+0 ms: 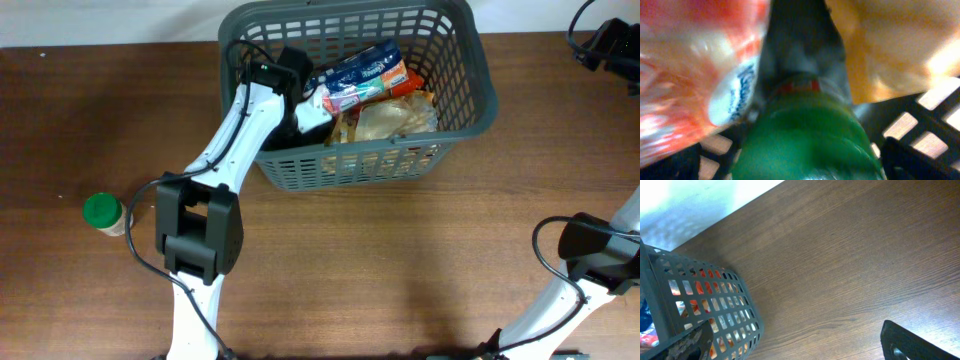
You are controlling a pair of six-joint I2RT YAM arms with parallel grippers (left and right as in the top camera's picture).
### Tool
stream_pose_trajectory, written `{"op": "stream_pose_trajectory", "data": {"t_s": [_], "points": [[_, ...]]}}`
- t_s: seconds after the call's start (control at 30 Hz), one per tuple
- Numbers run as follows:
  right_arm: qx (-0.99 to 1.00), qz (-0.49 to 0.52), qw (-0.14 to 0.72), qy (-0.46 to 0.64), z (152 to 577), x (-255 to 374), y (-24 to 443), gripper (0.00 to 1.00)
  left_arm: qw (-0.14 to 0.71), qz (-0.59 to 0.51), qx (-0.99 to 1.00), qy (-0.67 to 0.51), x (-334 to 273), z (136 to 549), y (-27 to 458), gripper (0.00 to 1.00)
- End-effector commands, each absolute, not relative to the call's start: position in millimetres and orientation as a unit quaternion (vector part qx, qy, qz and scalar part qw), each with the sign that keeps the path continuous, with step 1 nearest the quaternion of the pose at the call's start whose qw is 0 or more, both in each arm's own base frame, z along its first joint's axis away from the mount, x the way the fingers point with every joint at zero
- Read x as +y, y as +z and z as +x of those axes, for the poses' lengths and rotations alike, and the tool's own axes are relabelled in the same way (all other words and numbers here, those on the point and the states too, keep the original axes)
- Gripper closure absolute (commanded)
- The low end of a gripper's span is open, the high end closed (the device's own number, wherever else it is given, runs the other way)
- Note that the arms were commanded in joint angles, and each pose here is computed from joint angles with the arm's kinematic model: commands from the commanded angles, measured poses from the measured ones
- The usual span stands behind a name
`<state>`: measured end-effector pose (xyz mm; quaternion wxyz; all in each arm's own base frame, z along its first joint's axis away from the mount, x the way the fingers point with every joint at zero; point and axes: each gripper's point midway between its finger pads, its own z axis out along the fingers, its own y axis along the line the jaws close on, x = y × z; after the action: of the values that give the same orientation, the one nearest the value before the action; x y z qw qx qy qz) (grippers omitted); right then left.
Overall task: Pack container
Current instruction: 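Place the jar into the basket and pull the left gripper back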
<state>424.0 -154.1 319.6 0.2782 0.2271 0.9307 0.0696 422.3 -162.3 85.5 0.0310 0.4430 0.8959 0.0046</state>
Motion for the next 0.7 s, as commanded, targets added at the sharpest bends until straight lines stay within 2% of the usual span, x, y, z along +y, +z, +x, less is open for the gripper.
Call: {"op": "stream_pose_trajectory", "data": {"t_s": [0.0, 0.03, 0.07, 0.1, 0.23, 0.33, 0.43, 0.5, 0.67], "points": [[0.929, 0.232, 0.277, 0.078, 425.1, -155.0, 318.0, 0.01, 0.109, 0.421, 0.9, 0.019, -165.2, 436.7, 175.0, 0.01], [0.929, 0.232, 0.277, 0.078, 425.1, -154.9, 318.0, 0.01, 0.13, 0.413, 0.901, 0.019, -166.4, 439.7, 193.2, 0.01], [0.929, 0.232, 0.277, 0.078, 425.1, -154.9, 318.0, 0.01, 0.201, 0.379, 0.903, 0.017, -169.2, 446.7, 249.1, 0.01], [0.929, 0.232, 0.277, 0.078, 425.1, -154.9, 318.0, 0.01, 0.234, 0.366, 0.9, 0.016, -169.1, 447.3, 273.9, 0.01], [0.929, 0.232, 0.277, 0.078, 425.1, -154.9, 318.0, 0.01, 0.336, 0.322, 0.885, 0.019, -154.4, 441.7, 348.4, 0.01], [0.929, 0.232, 0.277, 0.078, 425.1, -154.9, 318.0, 0.01, 0.393, 0.118, 0.91, 0.064, -78.1, 444.5, 389.0, 0.01], [0.929, 0.232, 0.277, 0.078, 425.1, -154.9, 318.0, 0.01, 0.389, -0.021, 0.921, 0.028, -22.5, 450.9, 386.7, 0.03], [0.929, 0.232, 0.277, 0.078, 425.1, -154.9, 318.0, 0.01, 0.363, -0.065, 0.929, 0.022, 9.7, 454.3, 371.3, 0.03], [0.929, 0.232, 0.277, 0.078, 425.1, -154.9, 318.0, 0.01, 0.214, -0.135, 0.967, 0.039, 98.7, 443.3, 285.4, 0.05]]}}
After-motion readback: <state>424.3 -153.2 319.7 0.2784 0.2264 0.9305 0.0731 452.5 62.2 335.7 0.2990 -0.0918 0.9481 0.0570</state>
